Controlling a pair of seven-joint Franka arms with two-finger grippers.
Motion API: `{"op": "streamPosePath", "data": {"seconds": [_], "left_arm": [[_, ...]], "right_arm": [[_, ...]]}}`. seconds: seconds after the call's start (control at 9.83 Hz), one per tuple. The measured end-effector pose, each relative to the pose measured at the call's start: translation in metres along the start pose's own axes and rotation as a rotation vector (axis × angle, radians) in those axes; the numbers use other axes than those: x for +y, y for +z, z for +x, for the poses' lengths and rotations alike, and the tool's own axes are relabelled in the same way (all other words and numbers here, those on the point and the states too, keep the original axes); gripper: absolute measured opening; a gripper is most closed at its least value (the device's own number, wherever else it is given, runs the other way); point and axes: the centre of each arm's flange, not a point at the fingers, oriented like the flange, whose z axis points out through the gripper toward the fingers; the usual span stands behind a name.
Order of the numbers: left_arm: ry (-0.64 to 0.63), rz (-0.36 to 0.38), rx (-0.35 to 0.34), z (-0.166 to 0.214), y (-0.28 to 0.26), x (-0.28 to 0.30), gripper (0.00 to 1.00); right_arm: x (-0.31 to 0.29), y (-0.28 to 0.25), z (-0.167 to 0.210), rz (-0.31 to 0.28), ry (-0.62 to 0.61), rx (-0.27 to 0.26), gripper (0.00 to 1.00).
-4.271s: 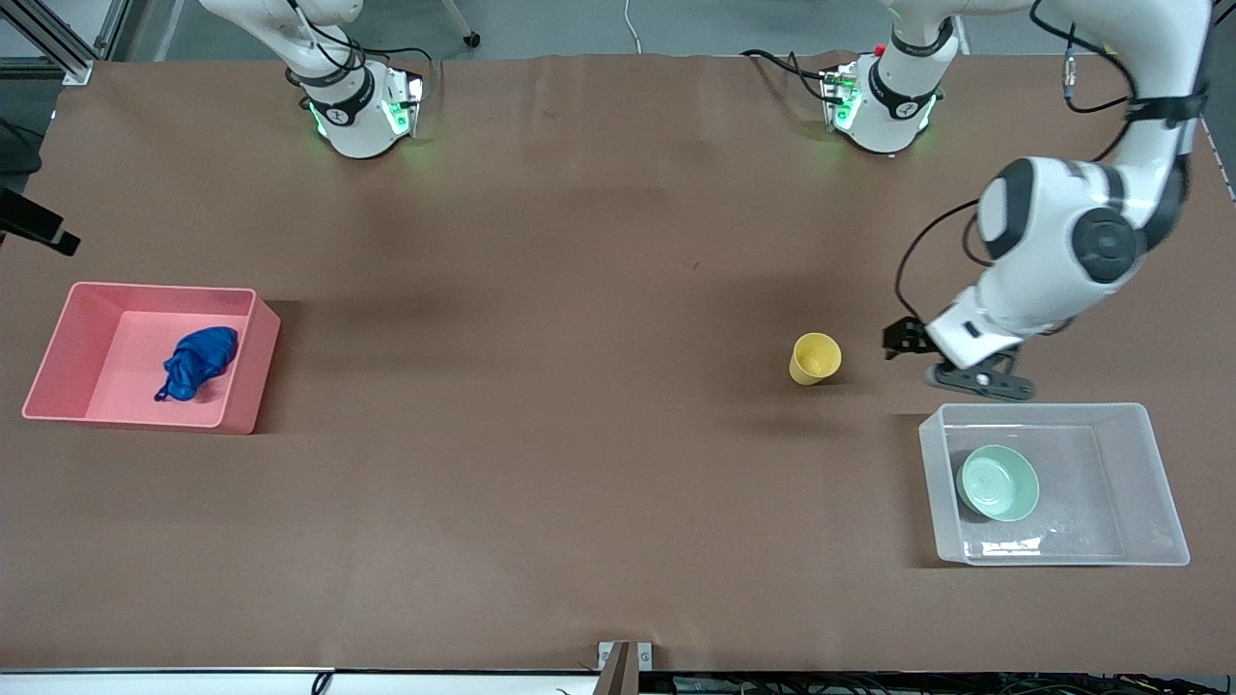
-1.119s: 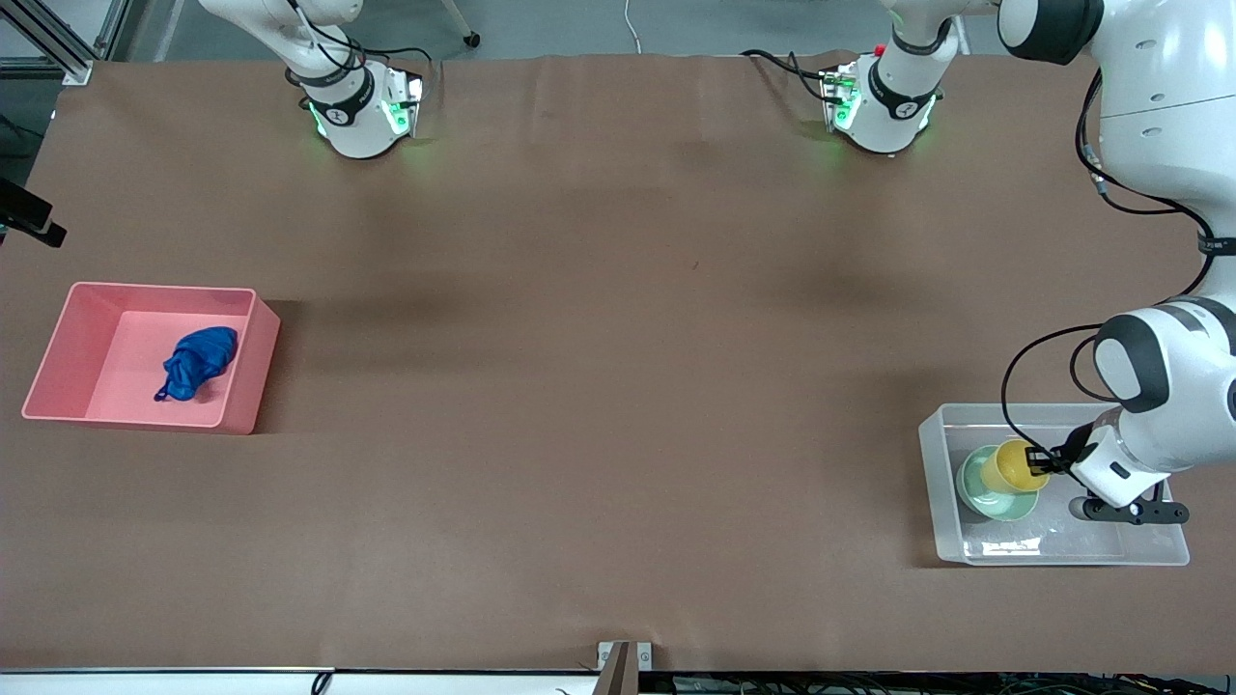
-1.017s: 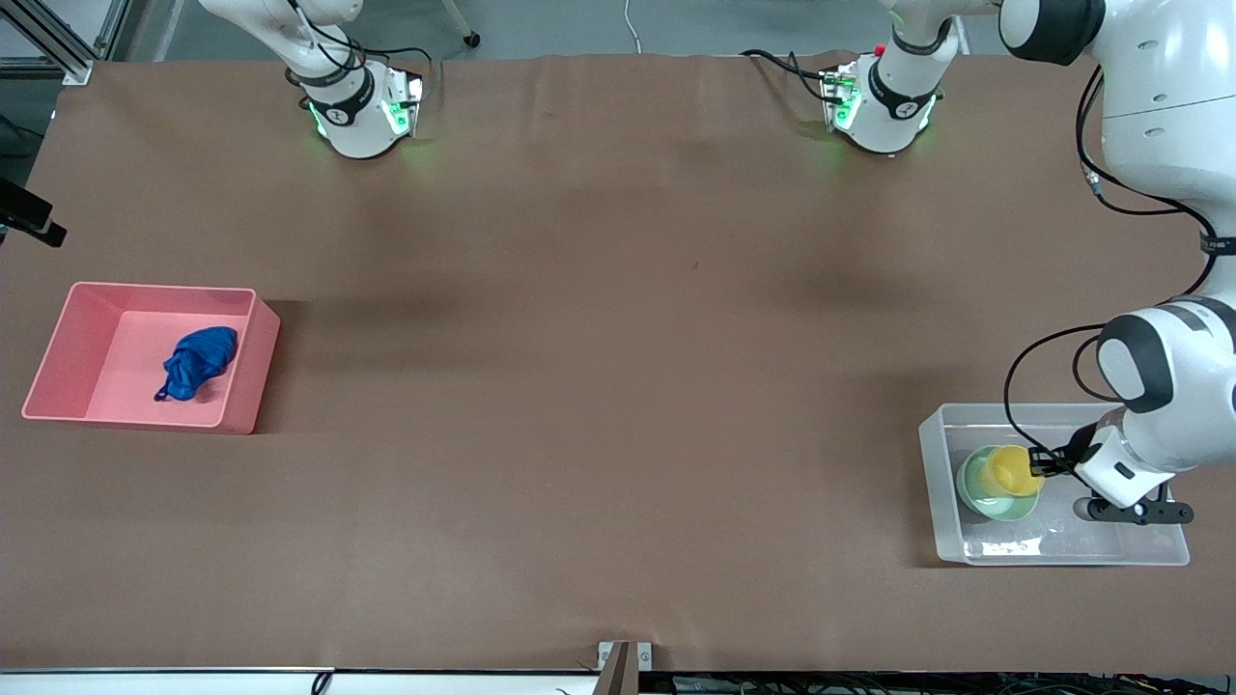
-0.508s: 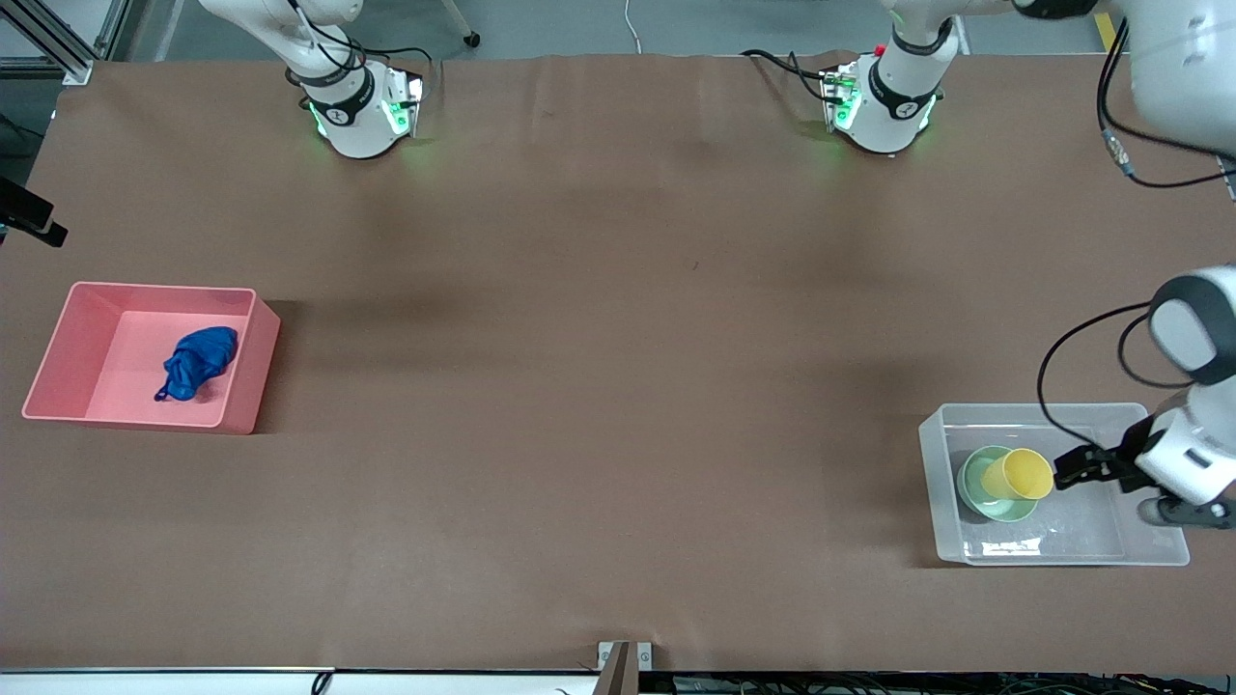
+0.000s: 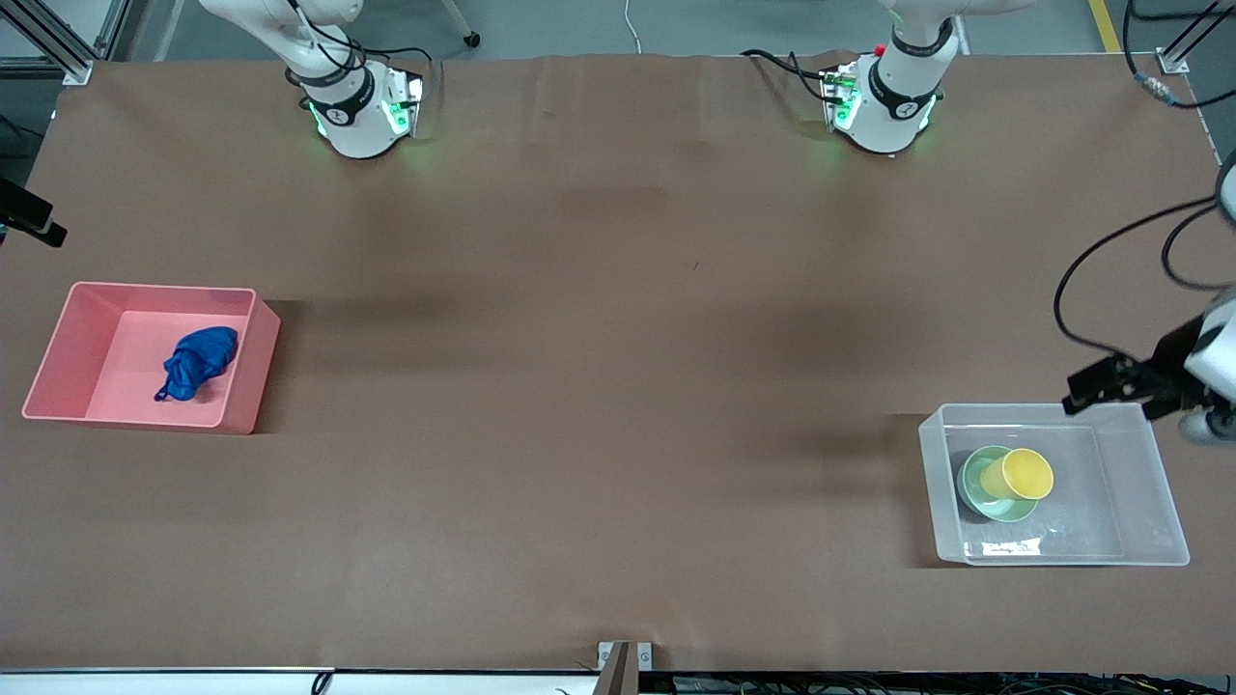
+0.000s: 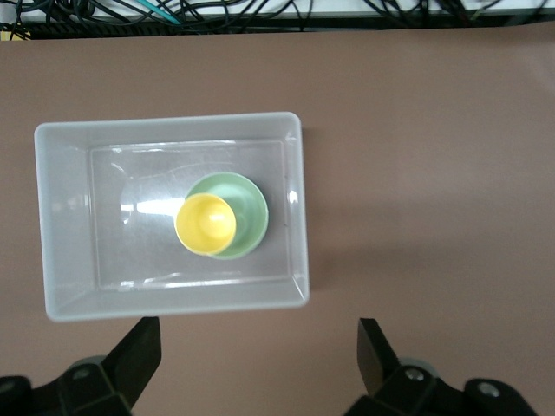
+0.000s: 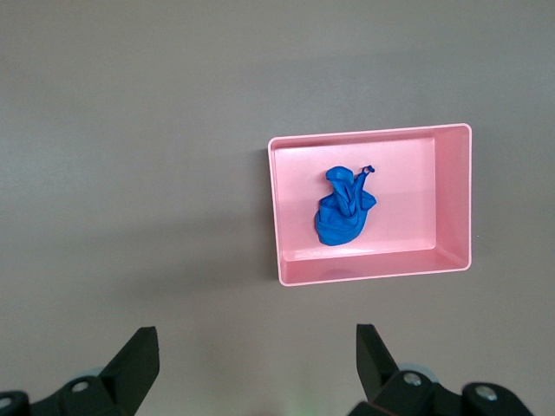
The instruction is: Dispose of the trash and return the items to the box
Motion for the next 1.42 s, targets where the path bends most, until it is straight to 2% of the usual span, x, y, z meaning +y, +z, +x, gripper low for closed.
{"op": "streamPosePath", "data": {"seconds": [0.31,0.51,1.42], "left_arm": [[-0.010,0.037,-0.056,-0.043,-0.081,0.030,1.00],[-0.021,0.040,-0.053,-0.060,-0.106,0.036,1.00],[-0.042,0.051,-0.080,-0.075,-0.101,0.045,1.00]], "right_arm": [[0.000,0.000,0.000,0.000,0.000,0.000,1.00],[0.000,0.000,0.000,0.000,0.000,-0.001,1.00],[0.000,0.001,-0.001,0.000,0.000,-0.008,1.00]]}}
